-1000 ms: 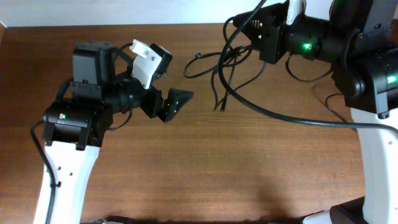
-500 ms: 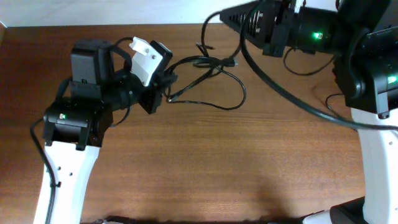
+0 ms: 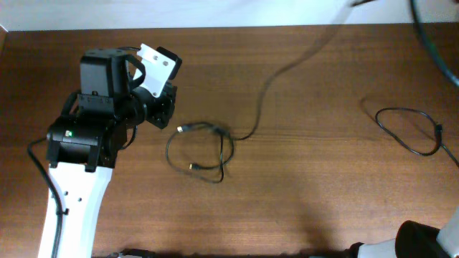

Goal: Untangle cables

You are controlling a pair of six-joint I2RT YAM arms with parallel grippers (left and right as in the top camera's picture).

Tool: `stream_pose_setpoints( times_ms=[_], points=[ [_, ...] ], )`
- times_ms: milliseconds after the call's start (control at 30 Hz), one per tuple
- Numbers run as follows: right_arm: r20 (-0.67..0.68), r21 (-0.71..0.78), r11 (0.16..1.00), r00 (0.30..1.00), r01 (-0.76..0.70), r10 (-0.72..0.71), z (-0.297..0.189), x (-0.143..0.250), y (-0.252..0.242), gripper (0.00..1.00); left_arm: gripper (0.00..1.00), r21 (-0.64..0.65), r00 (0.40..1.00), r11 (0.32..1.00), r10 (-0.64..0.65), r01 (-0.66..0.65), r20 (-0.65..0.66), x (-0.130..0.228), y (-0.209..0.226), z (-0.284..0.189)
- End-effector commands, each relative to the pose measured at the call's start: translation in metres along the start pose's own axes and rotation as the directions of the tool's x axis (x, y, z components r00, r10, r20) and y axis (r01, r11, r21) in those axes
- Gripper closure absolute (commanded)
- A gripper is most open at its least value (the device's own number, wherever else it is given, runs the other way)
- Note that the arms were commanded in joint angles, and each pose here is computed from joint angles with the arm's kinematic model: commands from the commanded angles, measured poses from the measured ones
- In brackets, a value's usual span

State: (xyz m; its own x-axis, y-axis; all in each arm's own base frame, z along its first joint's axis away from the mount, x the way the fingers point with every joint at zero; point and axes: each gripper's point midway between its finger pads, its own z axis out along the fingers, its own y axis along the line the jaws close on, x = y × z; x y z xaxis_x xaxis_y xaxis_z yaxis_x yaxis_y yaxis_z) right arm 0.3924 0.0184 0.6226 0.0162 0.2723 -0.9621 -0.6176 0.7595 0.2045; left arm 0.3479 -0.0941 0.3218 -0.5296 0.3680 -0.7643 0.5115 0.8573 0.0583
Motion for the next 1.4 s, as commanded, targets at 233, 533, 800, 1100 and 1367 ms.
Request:
stream_pose_setpoints(
  times_ms=[233,533,800,1100,1367],
  points=[
    [0.073,0.662,0.750,0.995,0.008,-0.074,-0.168,-0.038,-0.170,0.96,0.01,0.083,0.999,0.996,-0.020,0.022,-0.025,0.006,-0.015,-0.003],
    [-0.106,0.994,0.050,0.974,0.098,0.202,-0.319,0.081,-0.329,0.96,0.01,0.354,0.999,0.934,-0.051,0.045,0.008,0.002,-0.062,-0.014],
    [-0.122,0.897,0.441,0.973,0.023,0.198,-0.229,0.089,-0.316,0.01,0.01,0.407,0.998,0.913,-0.059,0.045,0.022,-0.001,-0.071,-0.018],
    [-0.533,0.730,0.669,0.730,0.141,0.427,-0.118,0.244,-0.269,0.01,0.01,0.406,0.998,0.913,-0.059,0.045,0.022,-0.001,-0.071,-0.017],
    [-0.607,0.793,0.573,0.361,0.208,0.708,-0.181,0.387,-0.282,0.01,0.01,0.399,0.998,0.917,-0.053,0.033,0.038,-0.005,-0.070,-0.017]
  ],
)
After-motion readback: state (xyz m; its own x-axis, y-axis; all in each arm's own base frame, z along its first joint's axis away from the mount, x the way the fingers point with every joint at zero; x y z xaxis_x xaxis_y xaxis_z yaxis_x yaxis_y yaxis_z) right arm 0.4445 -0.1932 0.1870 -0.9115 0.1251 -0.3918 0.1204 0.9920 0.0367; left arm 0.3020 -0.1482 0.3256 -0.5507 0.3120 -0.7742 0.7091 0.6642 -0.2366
